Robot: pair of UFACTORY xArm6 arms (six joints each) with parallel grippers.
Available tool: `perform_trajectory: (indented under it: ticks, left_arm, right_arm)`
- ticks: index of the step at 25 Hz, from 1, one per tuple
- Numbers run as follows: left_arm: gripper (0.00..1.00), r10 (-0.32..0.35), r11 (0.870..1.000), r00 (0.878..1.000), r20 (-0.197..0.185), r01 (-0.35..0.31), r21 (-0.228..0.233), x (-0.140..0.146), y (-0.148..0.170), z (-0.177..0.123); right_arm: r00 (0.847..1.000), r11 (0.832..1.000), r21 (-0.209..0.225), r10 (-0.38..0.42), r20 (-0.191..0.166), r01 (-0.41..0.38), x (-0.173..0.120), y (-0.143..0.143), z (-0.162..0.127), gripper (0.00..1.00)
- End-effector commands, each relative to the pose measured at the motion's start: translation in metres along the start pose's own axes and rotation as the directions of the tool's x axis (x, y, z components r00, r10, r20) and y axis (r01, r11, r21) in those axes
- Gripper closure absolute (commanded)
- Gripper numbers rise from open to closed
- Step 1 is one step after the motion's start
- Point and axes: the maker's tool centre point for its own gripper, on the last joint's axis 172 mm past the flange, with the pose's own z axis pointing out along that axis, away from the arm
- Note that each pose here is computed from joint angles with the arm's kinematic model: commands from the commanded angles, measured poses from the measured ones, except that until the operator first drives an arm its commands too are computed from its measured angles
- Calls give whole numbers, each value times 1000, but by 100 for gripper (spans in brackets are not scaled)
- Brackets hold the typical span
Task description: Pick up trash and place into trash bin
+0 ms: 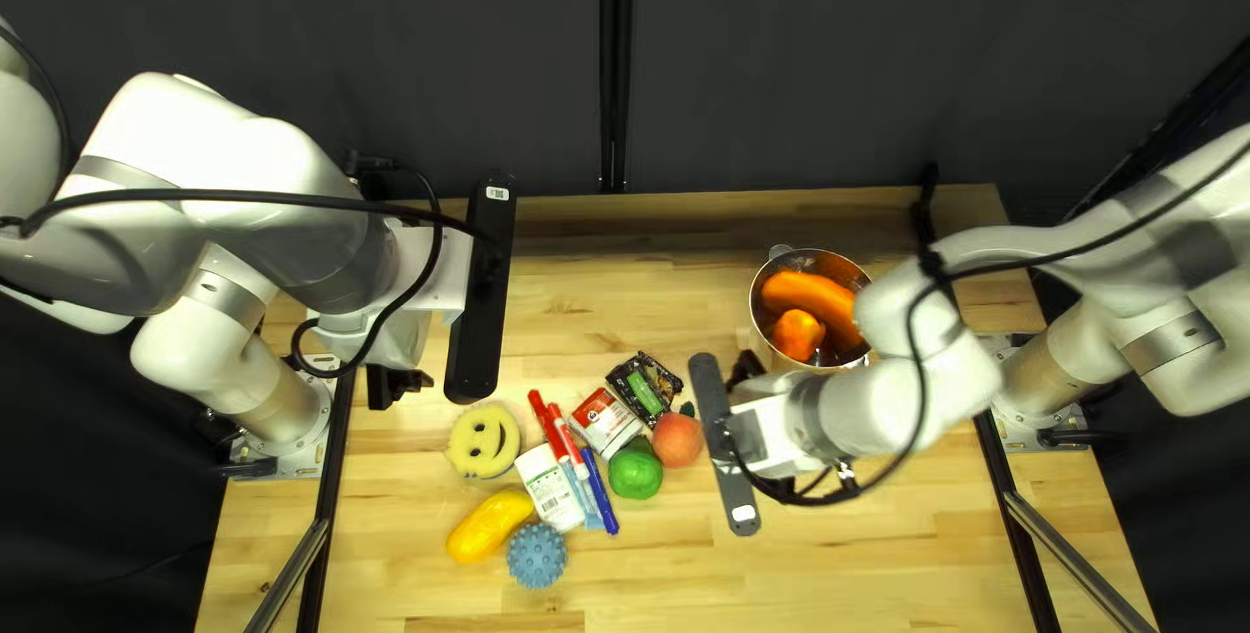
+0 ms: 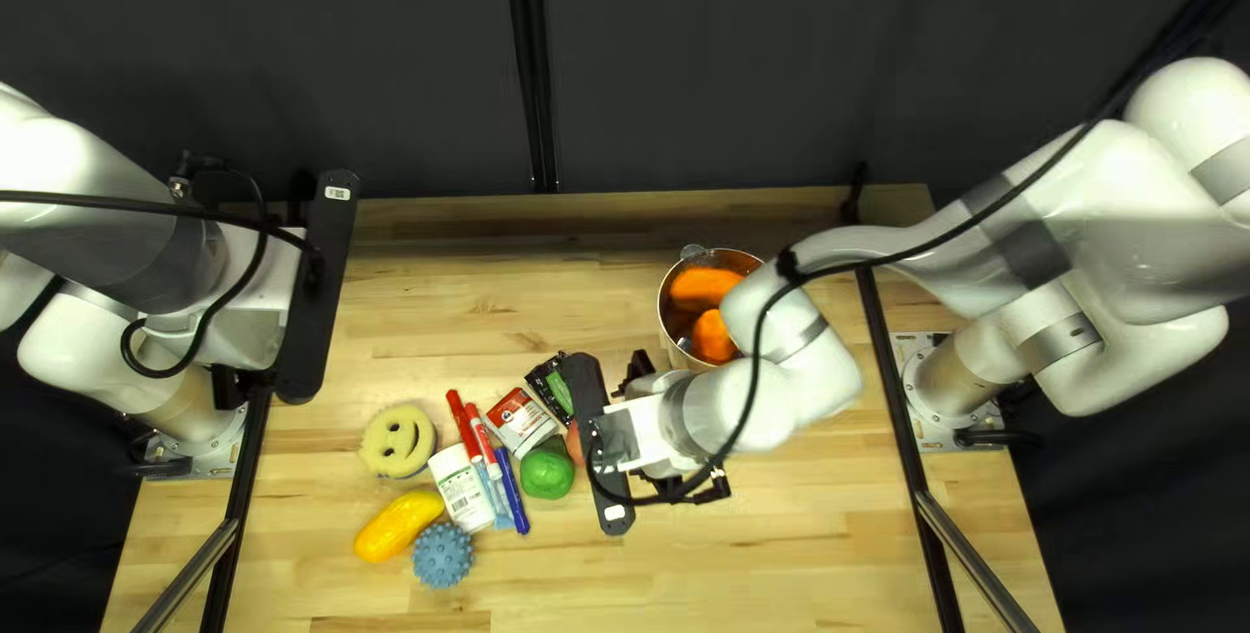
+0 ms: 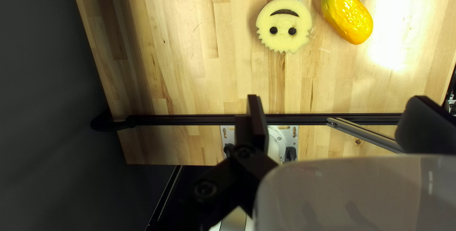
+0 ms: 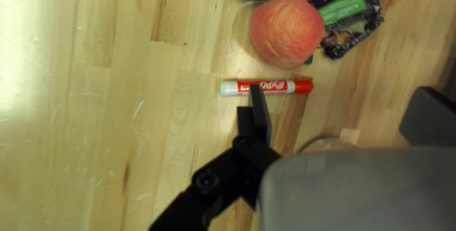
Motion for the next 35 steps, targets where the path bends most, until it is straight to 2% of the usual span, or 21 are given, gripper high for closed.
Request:
perform_trajectory:
  ticks: [1, 11, 18, 26, 27, 29, 30, 31, 33, 35]
  left_arm:
    - [0, 0, 1000, 1000, 0, 0, 0, 0, 0, 0]
    - [0, 0, 1000, 1000, 0, 0, 0, 0, 0, 0]
    - [0, 0, 1000, 1000, 0, 0, 0, 0, 0, 0]
    - [0, 0, 1000, 1000, 0, 0, 0, 0, 0, 0]
    - [0, 0, 1000, 1000, 0, 0, 0, 0, 0, 0]
    - [0, 0, 1000, 1000, 0, 0, 0, 0, 0, 0]
    - [0, 0, 1000, 1000, 0, 0, 0, 0, 0, 0]
    - [0, 0, 1000, 1000, 0, 0, 0, 0, 0, 0]
    - [0, 0, 1000, 1000, 0, 0, 0, 0, 0, 0]
    - [0, 0, 1000, 1000, 0, 0, 0, 0, 0, 0]
  right_arm:
    - [1000, 1000, 18, -16, 15, 16, 7, 0, 16, 0]
    - [995, 994, 82, -83, 61, 78, 13, -8, 56, 0]
    - [990, 989, 95, -123, 74, 116, 9, -10, 71, 0]
    - [987, 987, 102, -131, 91, 122, 8, -9, 82, 0]
    - [987, 987, 102, -130, 93, 121, 7, -8, 83, 8]
    - [987, 988, 100, -127, 95, 118, 8, -7, 83, 48]
    - [988, 989, 97, -122, 95, 113, 8, -6, 83, 72]
    - [988, 989, 94, -119, 96, 110, 8, -7, 82, 92]
    - [989, 991, 85, -114, 98, 106, 7, -7, 79, 97]
    - [989, 992, 72, -110, 96, 103, 8, -7, 69, 99]
